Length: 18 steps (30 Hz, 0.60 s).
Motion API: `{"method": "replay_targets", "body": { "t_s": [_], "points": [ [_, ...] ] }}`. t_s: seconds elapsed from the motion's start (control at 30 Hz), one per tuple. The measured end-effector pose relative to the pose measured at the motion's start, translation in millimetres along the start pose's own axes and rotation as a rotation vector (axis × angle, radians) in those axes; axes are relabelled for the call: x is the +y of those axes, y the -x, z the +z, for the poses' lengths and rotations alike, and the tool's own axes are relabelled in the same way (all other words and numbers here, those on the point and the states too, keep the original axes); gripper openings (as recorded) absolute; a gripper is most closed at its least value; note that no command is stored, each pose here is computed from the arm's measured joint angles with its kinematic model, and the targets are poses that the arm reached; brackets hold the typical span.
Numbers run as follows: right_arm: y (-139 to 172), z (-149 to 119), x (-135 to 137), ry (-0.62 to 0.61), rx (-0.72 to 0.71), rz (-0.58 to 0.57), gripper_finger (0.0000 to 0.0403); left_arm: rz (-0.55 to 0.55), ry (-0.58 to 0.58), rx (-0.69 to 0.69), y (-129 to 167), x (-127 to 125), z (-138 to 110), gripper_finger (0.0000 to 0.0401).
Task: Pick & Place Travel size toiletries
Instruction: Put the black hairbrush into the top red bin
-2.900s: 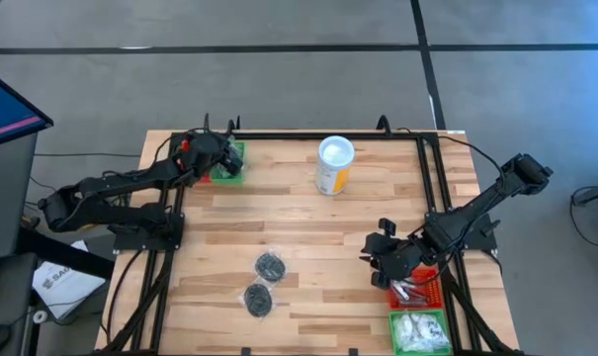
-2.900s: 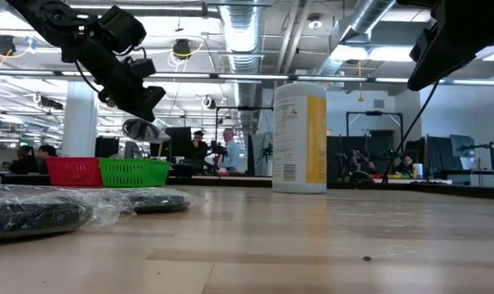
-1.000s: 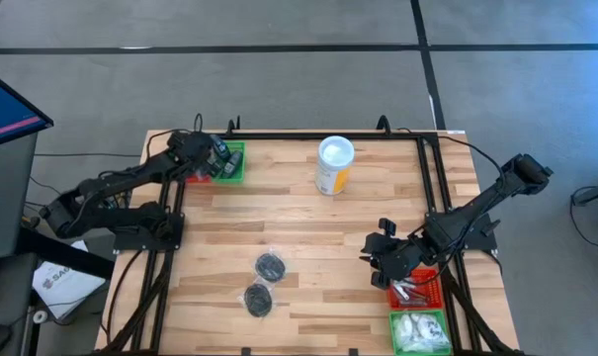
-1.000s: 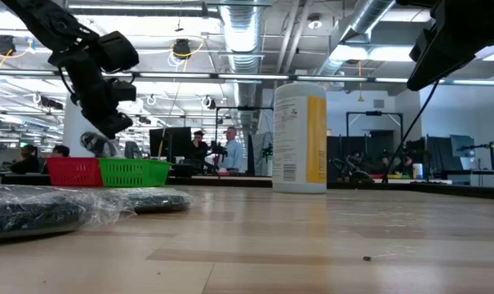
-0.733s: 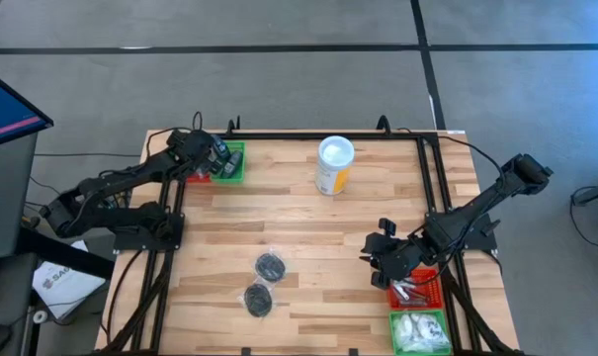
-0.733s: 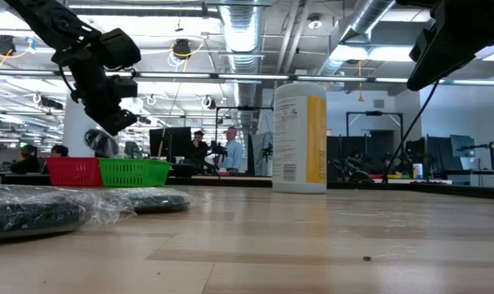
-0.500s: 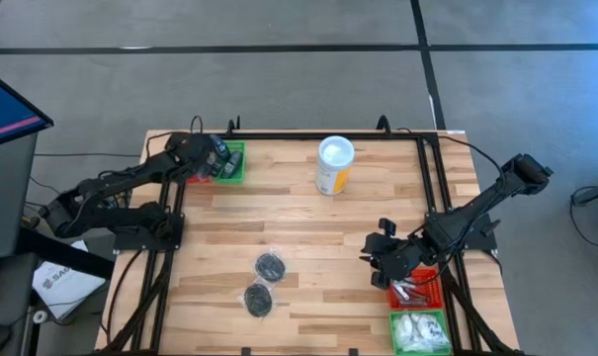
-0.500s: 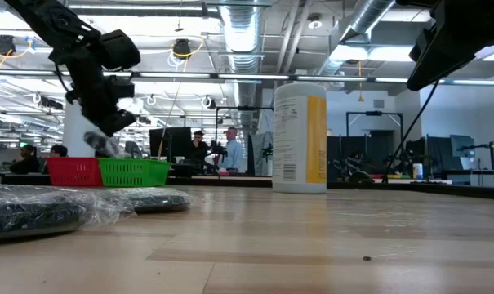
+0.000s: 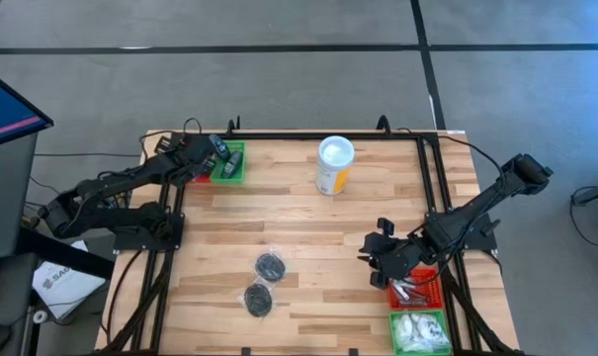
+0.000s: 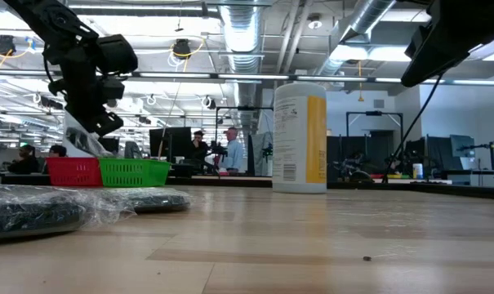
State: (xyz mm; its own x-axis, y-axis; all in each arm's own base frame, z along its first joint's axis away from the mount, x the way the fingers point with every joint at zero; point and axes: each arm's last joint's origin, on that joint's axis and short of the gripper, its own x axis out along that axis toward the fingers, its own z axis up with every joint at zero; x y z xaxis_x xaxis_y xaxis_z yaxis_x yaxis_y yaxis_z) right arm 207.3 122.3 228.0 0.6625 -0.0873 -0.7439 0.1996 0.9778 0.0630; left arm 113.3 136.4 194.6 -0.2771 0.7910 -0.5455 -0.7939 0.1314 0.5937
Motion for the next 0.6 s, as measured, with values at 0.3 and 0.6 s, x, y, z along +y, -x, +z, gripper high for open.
{"method": "replay_targets", "body": {
  "t_s": [0.3, 0.6],
  "points": [
    [0.0, 0.0, 0.0, 0.000, 0.000, 0.000, 0.0072, 0.140, 0.011, -0.017, 0.1, 4.1, 0.7, 0.0000],
    [0.0, 0.0, 0.0, -0.001, 0.000, 0.000, 0.0072, 0.206, 0.017, -0.027, 0.4, 5.8, 1.4, 0.0000]
  ]
}}
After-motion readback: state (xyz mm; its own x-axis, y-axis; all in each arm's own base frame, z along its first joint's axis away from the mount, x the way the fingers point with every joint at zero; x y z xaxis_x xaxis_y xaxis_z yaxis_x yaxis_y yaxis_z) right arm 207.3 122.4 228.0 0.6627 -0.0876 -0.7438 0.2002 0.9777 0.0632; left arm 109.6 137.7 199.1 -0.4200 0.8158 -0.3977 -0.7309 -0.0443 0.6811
